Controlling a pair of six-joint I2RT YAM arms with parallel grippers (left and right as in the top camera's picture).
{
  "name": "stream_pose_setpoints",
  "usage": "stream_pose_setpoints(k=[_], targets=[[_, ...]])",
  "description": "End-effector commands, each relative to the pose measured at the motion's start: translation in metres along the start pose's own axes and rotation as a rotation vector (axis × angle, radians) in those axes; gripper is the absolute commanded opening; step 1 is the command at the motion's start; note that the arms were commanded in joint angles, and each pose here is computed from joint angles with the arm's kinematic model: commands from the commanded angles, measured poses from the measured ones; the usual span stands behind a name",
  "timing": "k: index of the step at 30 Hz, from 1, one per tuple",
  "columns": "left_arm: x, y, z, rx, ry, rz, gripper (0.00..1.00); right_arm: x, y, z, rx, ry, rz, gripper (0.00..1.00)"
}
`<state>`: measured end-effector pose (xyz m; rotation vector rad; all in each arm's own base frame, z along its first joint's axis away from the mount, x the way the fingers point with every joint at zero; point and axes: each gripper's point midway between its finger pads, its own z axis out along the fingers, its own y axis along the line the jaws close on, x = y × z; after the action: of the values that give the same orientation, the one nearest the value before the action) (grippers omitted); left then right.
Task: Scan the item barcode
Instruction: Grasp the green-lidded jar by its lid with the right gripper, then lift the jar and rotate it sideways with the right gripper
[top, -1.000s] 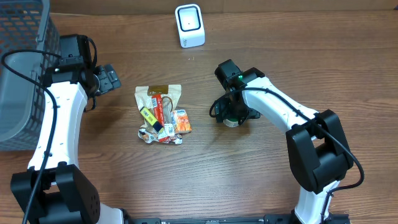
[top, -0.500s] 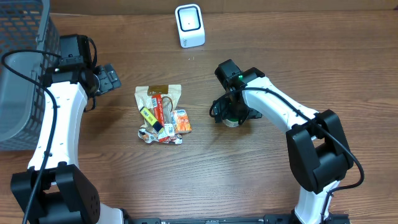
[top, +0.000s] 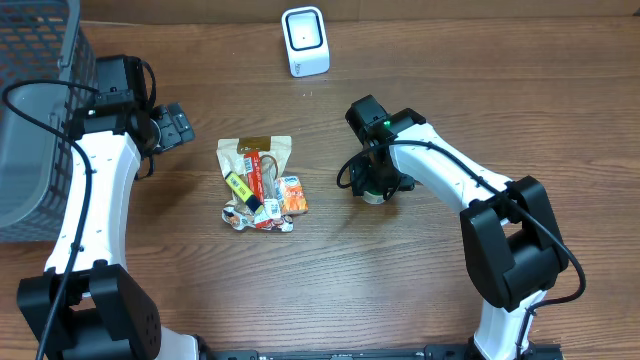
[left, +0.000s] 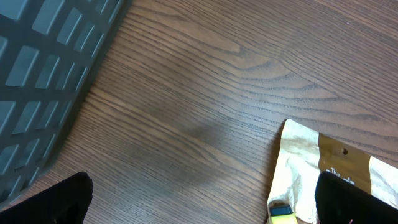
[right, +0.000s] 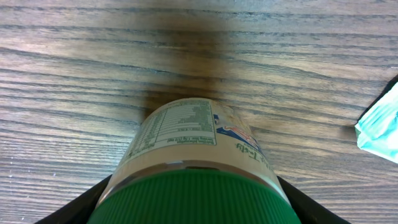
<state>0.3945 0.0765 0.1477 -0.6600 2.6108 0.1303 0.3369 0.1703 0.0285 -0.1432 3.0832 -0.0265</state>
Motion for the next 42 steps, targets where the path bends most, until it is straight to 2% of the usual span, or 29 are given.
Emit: stream_pose_setpoints(k=[1, 5, 15, 24, 28, 34, 38, 42], targets=[[-0.007, -0.002, -0.009, 0.015, -0.029, 0.015, 1.0, -0.014, 0.003, -0.004, -0.007, -0.037, 0.024, 0.72], [-0.007, -0.002, -0.009, 0.015, -0.029, 0.015, 1.0, -0.015, 0.003, -0.004, -0.009, -0.04, 0.024, 0.75], [-0.007, -0.002, -0.009, 0.015, -0.029, 0.015, 1.0, -0.014, 0.003, -0.004, -0.009, -0.039, 0.053, 0.75], [-0.007, -0.002, -0.009, 0.014, -0.029, 0.015, 1.0, -0.009, 0.001, -0.004, -0.001, -0.018, 0.08, 0.7], [-0.007, -0.002, -0.009, 0.015, -0.029, 0.015, 1.0, -0.006, 0.002, -0.008, -0.015, -0.008, 0.126, 0.62], [-0.007, -0.002, -0.009, 0.015, -0.029, 0.015, 1.0, -0.01, 0.027, -0.033, -0.201, -0.004, 0.139, 0.49], [-0.007, -0.002, -0.009, 0.014, -0.029, 0.015, 1.0, -0.015, 0.046, -0.061, -0.402, 0.023, 0.16, 0.41], [-0.007, -0.002, -0.009, 0.014, -0.029, 0.015, 1.0, -0.013, 0.066, -0.089, -0.648, 0.094, 0.178, 0.41]])
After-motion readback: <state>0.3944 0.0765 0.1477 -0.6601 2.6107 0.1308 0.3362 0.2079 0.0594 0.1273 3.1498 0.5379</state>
